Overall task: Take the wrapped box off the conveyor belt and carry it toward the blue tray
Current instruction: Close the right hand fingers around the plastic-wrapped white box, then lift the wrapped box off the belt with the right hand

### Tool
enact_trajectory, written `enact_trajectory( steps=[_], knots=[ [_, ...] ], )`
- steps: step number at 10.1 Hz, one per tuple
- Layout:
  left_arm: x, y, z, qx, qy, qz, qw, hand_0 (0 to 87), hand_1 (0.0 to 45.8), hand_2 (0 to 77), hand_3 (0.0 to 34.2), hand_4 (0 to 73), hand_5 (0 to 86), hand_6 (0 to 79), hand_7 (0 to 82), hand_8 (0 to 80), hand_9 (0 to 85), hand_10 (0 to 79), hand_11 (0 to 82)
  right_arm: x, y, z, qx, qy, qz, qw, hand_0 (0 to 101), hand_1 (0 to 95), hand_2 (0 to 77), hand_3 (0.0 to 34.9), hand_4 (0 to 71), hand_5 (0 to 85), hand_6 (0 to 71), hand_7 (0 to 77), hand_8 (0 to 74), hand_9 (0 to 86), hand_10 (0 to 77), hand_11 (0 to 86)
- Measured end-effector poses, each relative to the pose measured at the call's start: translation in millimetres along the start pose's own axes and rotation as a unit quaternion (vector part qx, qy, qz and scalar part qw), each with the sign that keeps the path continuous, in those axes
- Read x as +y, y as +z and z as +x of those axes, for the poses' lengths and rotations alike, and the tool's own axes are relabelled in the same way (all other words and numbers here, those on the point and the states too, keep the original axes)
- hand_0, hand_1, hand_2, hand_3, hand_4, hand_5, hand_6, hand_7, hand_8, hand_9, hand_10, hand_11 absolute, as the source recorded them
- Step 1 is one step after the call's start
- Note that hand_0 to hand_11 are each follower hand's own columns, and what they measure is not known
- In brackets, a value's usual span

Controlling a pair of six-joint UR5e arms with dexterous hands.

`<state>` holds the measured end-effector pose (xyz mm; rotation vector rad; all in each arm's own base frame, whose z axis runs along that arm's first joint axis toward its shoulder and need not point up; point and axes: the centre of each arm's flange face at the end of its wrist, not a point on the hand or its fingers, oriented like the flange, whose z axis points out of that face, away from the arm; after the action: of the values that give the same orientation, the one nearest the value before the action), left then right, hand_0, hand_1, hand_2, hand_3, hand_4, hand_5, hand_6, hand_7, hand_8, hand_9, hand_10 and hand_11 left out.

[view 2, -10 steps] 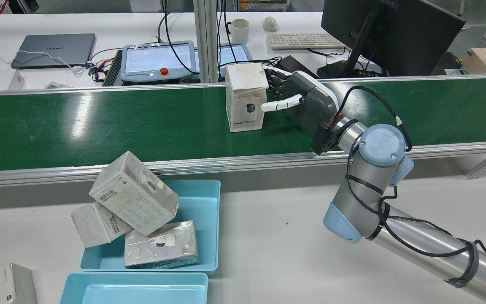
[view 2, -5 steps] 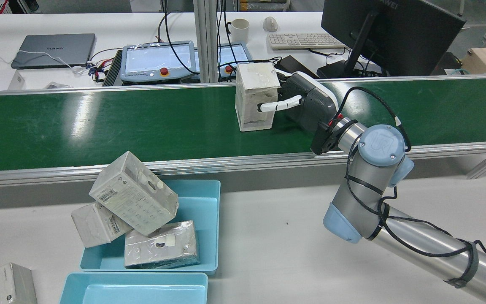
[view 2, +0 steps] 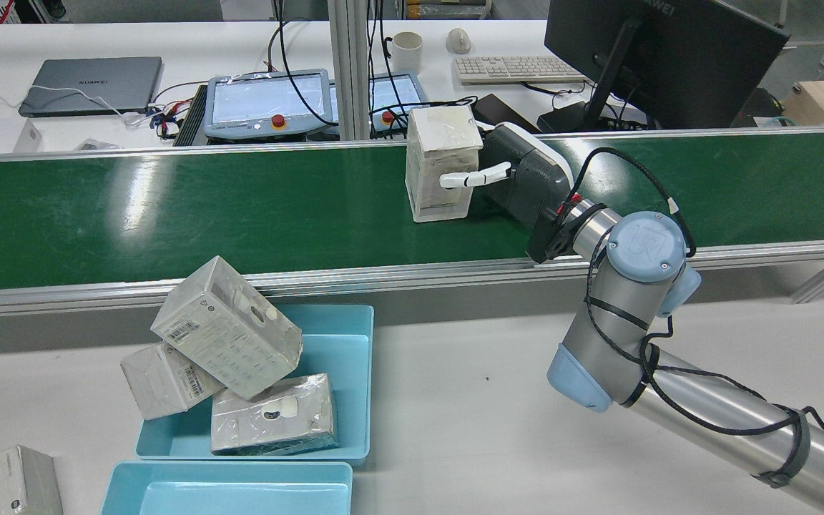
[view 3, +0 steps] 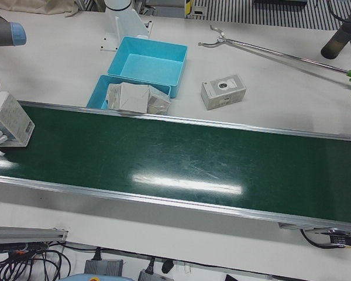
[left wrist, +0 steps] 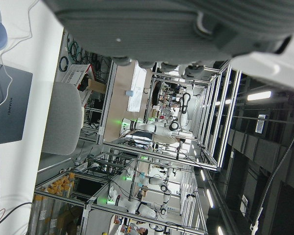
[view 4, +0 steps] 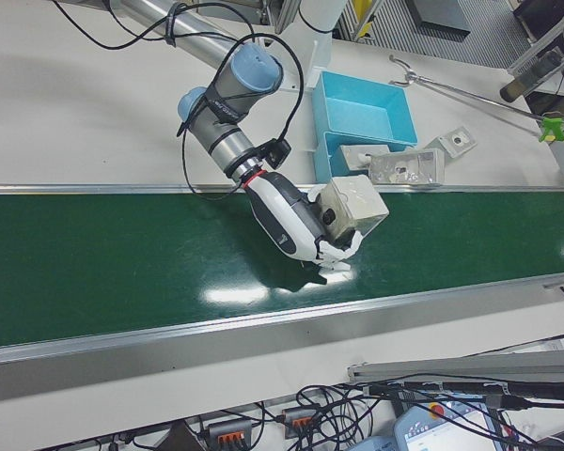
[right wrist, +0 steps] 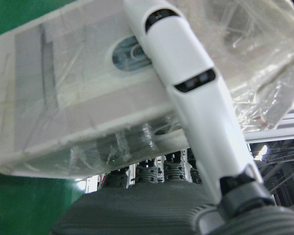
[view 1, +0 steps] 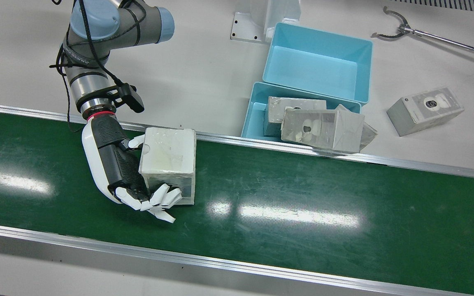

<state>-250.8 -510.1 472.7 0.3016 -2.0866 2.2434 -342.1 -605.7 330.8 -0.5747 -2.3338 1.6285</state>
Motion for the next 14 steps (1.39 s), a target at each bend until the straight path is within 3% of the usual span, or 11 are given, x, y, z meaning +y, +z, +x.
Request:
enact_trajectory(
  steps=[1, 2, 3, 6, 7, 10, 14],
  knots=[
    [0, 0, 0, 0.000, 0.000, 0.000, 1.0000, 0.0, 0.0, 1.1, 0.0, 0.0, 1.1, 0.5, 0.5, 0.5, 0.5, 0.5, 0.5, 15, 5.7, -3, 0.006, 0.005, -0.005, 1.0000, 57, 12.0, 31.1, 0.0, 25.1, 51.3, 32.2, 33.8, 36.5, 36.0, 21.8, 18.5],
    [0, 0, 0, 0.000, 0.000, 0.000, 1.0000, 0.0, 0.0, 1.1, 0.0, 0.0, 1.1, 0.5, 0.5, 0.5, 0.0, 0.5, 0.5, 32, 14.0, -2, 0.019, 0.015, -0.015, 0.9996, 53, 9.3, 31.6, 0.0, 28.4, 54.0, 35.5, 36.0, 40.4, 37.6, 28.9, 27.8],
    [0, 0, 0, 0.000, 0.000, 0.000, 1.0000, 0.0, 0.0, 0.5, 0.0, 0.0, 1.1, 0.5, 0.5, 0.5, 0.0, 0.5, 0.5, 56, 25.9, 1, 0.034, 0.030, -0.029, 0.9985, 59, 9.3, 31.6, 0.4, 33.3, 58.9, 38.2, 38.2, 43.1, 39.3, 33.8, 33.8],
    [0, 0, 0, 0.000, 0.000, 0.000, 1.0000, 0.0, 0.0, 1.1, 0.0, 0.0, 1.1, 0.5, 0.5, 0.5, 0.5, 0.5, 0.5, 125, 55.0, 44, 0.087, 0.062, -0.057, 0.9926, 59, 9.3, 31.6, 0.5, 34.4, 61.1, 42.0, 40.9, 47.5, 41.5, 37.1, 37.1],
    [0, 0, 0, 0.000, 0.000, 0.000, 1.0000, 0.0, 0.0, 1.1, 0.0, 0.0, 1.1, 0.5, 0.5, 0.5, 0.5, 0.5, 0.5, 143, 62.0, 70, 0.105, 0.071, -0.064, 0.9898, 56, 9.3, 31.6, 0.4, 39.8, 74.7, 45.8, 42.5, 54.0, 42.5, 37.6, 42.0],
    [0, 0, 0, 0.000, 0.000, 0.000, 1.0000, 0.0, 0.0, 1.1, 0.0, 0.0, 1.1, 0.5, 0.5, 0.5, 0.5, 0.5, 0.5, 187, 78.9, 147, 0.151, 0.097, -0.078, 0.9806, 62, 1.6, 33.3, 0.3, 36.0, 69.3, 46.9, 42.5, 55.1, 42.0, 37.6, 44.2],
    [0, 0, 0, 0.000, 0.000, 0.000, 1.0000, 0.0, 0.0, 1.1, 0.0, 0.0, 1.1, 0.5, 0.5, 0.5, 0.5, 0.0, 0.5, 205, 86.7, 208, 0.185, 0.110, -0.071, 0.9740, 62, 1.6, 33.3, 0.3, 37.1, 70.4, 46.9, 42.5, 55.1, 42.0, 37.6, 44.2]
  ],
)
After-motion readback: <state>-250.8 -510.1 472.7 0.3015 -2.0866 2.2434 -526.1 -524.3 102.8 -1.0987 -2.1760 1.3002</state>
